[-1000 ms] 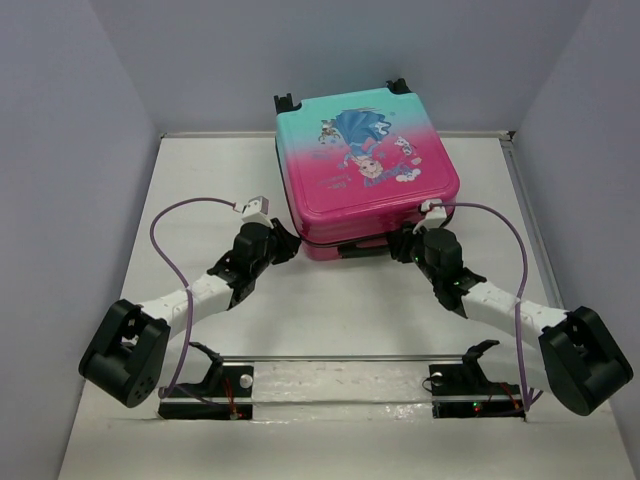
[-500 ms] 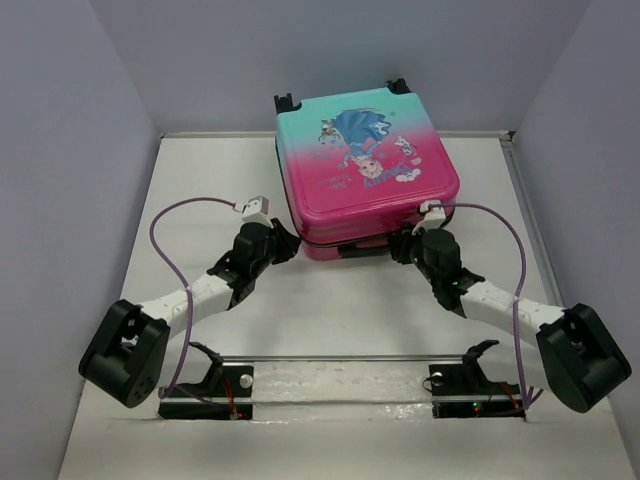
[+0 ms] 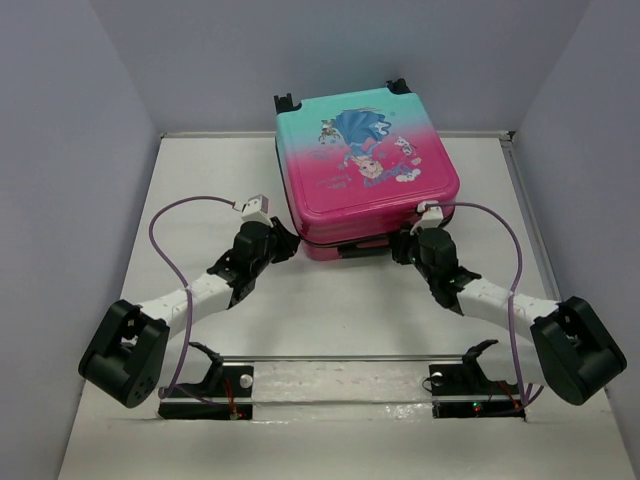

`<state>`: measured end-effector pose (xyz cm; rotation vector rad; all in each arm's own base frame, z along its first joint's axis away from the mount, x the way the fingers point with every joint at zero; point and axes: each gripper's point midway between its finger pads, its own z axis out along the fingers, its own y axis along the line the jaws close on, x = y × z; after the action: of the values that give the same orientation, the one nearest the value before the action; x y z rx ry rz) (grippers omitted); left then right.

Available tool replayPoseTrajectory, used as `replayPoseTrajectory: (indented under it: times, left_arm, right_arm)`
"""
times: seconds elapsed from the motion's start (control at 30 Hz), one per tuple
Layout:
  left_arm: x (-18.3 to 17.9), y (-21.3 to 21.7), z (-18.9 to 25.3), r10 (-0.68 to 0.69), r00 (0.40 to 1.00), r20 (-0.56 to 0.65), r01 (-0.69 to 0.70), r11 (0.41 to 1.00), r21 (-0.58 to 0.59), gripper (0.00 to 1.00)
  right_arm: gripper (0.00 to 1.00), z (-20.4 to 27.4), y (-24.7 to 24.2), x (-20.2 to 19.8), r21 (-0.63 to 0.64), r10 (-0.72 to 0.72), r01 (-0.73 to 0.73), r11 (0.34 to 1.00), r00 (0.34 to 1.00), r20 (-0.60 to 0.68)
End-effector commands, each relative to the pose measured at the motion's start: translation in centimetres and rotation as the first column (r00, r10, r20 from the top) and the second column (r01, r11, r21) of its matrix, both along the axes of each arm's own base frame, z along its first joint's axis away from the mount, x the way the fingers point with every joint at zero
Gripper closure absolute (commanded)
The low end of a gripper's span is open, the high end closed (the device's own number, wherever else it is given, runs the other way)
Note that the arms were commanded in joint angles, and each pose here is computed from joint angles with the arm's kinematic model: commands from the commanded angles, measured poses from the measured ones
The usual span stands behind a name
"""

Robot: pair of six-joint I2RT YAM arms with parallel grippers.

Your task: Pack the luggage

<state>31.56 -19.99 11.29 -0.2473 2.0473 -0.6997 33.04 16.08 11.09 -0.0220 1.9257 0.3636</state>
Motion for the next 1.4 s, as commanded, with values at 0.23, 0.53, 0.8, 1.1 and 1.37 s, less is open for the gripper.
replayPoseTrajectory:
  times: [0.23,0.53,0.8,1.1,1.37]
  left_arm:
    - [1.7,-0.2,4.8,0.035,0.991,0.128,-0.031,0.999,-0.034,0.67]
    - [3.5,-1.9,8.4,0.025,0.981,0.194,-0.016,0.999,-0.049,0.67]
    - [3.2,-5.8,10.9,-0.066,0.971,0.23,0.077,0.996,-0.04,0.67]
    - [2.6,-5.1,14.6,-0.102,0.955,0.277,0.096,0.995,0.036,0.66]
    - [2.7,-5.0,17.9,-0.104,0.944,0.312,0.1,0.995,0.03,0.41]
  right_arm:
    - [0.93,1.5,0.2,2.0,-0.013,-0.046,0.047,0.999,0.997,0.063]
    - [0.93,3.2,8.2,-2.5,-0.03,0.168,-0.166,0.986,0.981,0.1]
    - [0.93,5.5,21.7,-9.7,0.029,0.5,-0.506,0.862,0.858,0.12]
    - [0.93,8.9,30.0,-14.7,0.24,0.595,-0.666,0.706,0.742,0.309]
    - [0.93,8.0,25.8,-17.9,0.262,0.658,-0.715,0.648,0.699,0.279]
